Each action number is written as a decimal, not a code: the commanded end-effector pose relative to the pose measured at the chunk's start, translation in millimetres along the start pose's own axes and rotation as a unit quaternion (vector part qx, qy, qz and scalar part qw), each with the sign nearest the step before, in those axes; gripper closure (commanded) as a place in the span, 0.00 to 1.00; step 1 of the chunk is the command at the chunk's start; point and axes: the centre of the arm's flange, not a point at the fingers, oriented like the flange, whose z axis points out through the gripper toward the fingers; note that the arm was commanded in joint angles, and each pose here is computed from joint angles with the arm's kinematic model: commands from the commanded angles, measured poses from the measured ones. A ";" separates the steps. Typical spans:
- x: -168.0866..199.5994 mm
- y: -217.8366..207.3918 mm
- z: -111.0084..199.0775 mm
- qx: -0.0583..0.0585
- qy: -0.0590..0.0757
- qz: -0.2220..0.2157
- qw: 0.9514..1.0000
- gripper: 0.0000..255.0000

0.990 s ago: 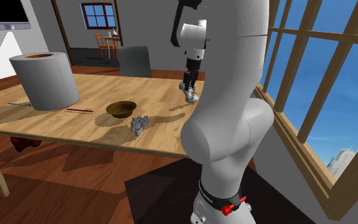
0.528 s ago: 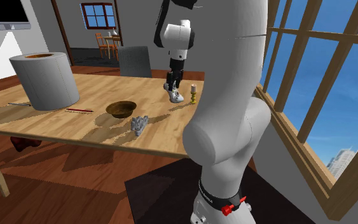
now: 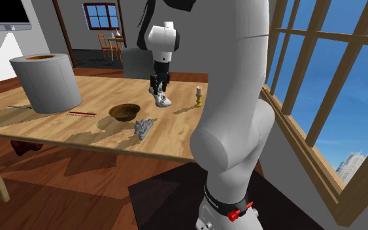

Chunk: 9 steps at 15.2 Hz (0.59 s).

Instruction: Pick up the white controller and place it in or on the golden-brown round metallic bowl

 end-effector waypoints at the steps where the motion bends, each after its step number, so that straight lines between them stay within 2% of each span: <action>1: 22.0 -16.1 2.5 0.000 0.000 0.001 1.000 1.00; 9: 106.0 -78.6 16.5 0.000 0.000 0.001 1.000 1.00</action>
